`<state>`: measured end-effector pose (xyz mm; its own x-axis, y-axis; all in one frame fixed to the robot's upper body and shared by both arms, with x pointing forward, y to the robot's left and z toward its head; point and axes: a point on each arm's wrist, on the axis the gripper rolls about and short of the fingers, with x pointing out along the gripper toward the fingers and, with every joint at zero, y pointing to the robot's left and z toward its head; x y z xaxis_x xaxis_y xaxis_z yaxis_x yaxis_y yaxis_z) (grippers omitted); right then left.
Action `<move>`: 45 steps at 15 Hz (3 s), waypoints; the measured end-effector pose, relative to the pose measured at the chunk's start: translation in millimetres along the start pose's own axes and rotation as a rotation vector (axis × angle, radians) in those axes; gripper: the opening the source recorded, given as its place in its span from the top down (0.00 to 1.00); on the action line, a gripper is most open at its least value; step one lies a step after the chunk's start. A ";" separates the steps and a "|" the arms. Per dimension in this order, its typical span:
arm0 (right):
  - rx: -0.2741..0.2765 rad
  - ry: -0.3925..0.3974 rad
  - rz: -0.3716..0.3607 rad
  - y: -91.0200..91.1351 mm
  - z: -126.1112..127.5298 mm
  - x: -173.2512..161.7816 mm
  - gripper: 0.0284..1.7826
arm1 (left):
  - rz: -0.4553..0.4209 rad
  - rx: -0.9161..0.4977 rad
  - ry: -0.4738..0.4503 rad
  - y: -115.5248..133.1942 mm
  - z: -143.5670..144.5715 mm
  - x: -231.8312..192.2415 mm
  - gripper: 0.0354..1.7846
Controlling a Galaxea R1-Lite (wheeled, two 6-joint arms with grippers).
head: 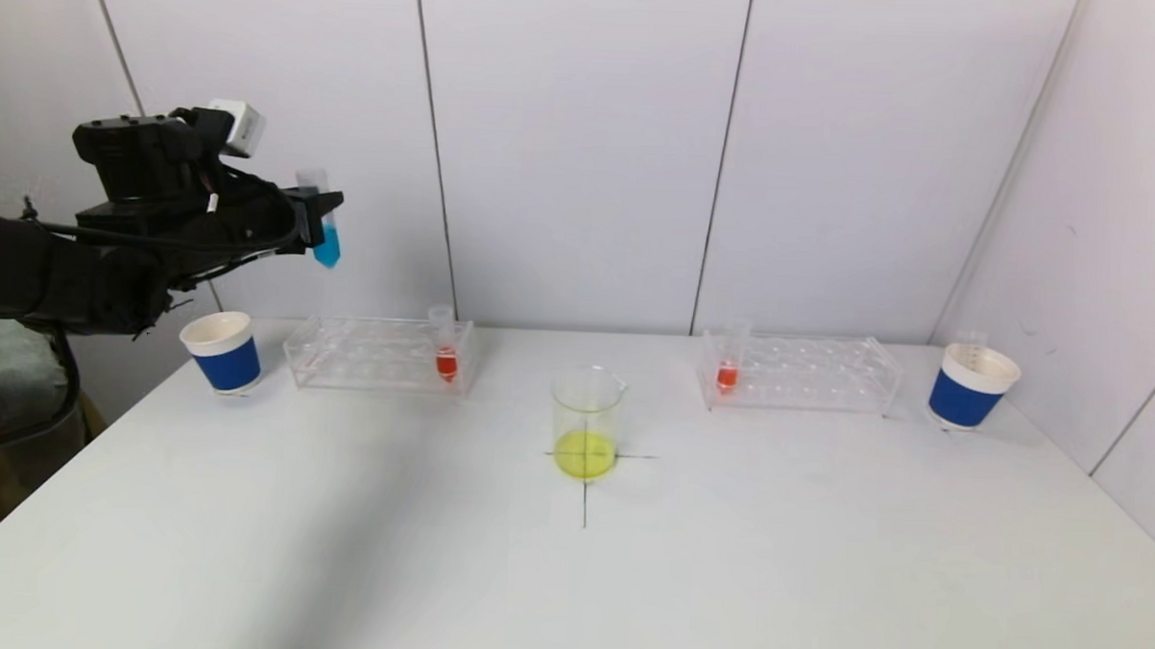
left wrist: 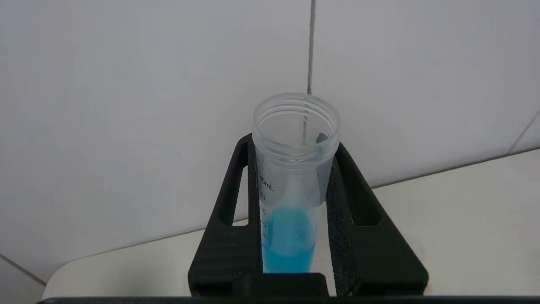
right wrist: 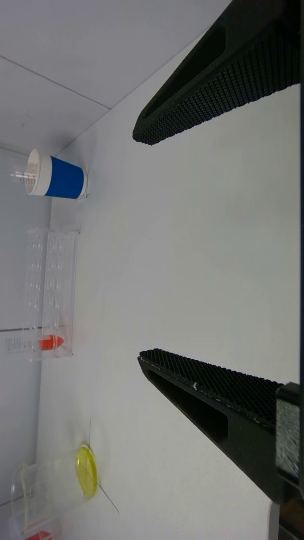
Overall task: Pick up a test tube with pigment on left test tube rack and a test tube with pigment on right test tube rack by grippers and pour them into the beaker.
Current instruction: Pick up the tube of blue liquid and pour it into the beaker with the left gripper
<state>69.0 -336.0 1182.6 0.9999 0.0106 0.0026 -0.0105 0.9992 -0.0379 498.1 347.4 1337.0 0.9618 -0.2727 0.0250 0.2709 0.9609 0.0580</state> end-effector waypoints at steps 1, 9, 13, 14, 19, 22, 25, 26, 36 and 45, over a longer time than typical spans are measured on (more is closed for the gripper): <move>0.000 0.000 0.000 0.0 0.0 0.0 0.01 | -0.015 0.003 -0.003 -6.7 6.7 -2.1 0.76; 0.000 0.000 0.000 0.0 0.0 0.0 0.01 | -0.159 0.134 -0.051 -67.4 38.2 -3.5 0.76; 0.000 0.001 0.000 0.0 -0.1 0.0 0.01 | -0.230 0.197 -0.066 -99.1 38.3 1.0 0.76; 0.000 0.000 0.000 0.0 0.0 0.0 0.01 | -0.244 0.235 -0.068 -105.5 37.3 1.6 0.76; 0.000 0.000 0.000 0.0 0.0 0.0 0.01 | -0.294 0.324 -0.073 -131.6 31.4 4.7 0.76; 0.000 0.000 0.000 0.0 0.0 0.0 0.01 | -0.329 0.384 -0.091 -142.6 28.2 9.1 0.76; 0.000 0.000 0.000 0.0 0.0 0.0 0.01 | -0.399 0.419 -0.174 -153.7 24.7 16.1 0.76; 0.000 0.000 0.000 0.0 0.0 0.0 0.01 | -0.422 0.424 -0.204 -159.4 23.2 18.4 0.76; 0.000 0.000 0.000 0.0 0.0 0.0 0.01 | -0.718 0.560 -0.322 -184.8 -2.9 29.4 0.76; 0.000 0.000 -0.001 0.0 0.0 0.0 0.01 | -0.797 0.726 -0.461 -183.6 -19.8 36.2 0.76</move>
<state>69.0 -336.0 1182.6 0.9999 0.0100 0.0021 -0.0099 0.9992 -0.0379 483.9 162.1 1307.5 0.3843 -0.9202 0.0747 0.5613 0.2971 0.7724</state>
